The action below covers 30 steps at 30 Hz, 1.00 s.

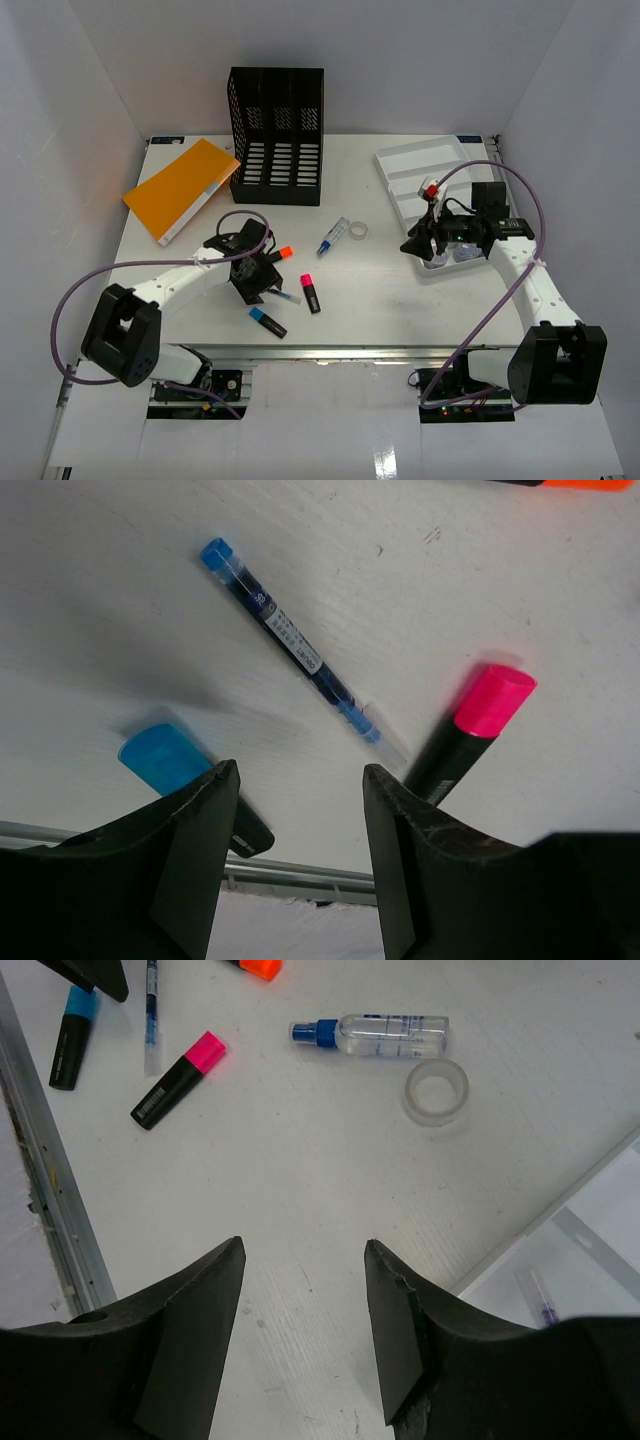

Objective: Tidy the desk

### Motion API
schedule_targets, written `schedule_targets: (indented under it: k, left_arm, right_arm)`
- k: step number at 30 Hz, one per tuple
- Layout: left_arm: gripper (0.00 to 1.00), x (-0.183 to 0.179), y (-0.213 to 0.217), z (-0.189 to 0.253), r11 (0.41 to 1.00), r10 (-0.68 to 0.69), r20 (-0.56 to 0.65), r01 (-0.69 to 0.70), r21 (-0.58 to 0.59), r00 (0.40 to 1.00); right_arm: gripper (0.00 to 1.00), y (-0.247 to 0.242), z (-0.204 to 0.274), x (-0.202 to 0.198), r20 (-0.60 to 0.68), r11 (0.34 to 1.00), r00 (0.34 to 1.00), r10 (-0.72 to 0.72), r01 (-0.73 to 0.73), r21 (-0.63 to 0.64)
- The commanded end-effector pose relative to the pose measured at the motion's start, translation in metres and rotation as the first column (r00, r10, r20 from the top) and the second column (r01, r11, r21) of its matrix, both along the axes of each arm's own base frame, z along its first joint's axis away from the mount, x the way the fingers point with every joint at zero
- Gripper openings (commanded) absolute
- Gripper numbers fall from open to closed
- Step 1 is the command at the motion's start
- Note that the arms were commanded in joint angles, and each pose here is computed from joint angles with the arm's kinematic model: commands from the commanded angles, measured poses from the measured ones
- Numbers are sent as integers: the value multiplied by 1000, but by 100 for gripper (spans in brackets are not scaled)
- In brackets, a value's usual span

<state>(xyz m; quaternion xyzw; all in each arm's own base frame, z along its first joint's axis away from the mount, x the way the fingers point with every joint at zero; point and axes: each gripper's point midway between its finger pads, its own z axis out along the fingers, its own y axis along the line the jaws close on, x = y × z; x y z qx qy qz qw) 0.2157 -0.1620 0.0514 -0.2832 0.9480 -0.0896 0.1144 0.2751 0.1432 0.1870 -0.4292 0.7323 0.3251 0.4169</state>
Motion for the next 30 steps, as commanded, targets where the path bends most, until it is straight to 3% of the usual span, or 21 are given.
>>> schedule_targets:
  k: [1, 13, 22, 30]
  left_arm:
    - [64, 18, -5, -2, 999, 52, 3, -52, 18, 999]
    - [62, 30, 0, -40, 992, 94, -74, -86, 96, 993]
    - [34, 26, 11, -42, 985, 117, -84, -105, 135, 990]
    - [20, 39, 12, -26, 983, 148, -28, -144, 110, 989]
  right_arm:
    - [58, -1, 16, -3, 46, 999, 999, 6, -8, 43]
    - [59, -6, 25, -8, 71, 998, 997, 2, -6, 60]
    - [59, -11, 28, -7, 82, 998, 997, -12, 7, 63]
    - [59, -13, 27, -7, 78, 998, 997, -19, 14, 65]
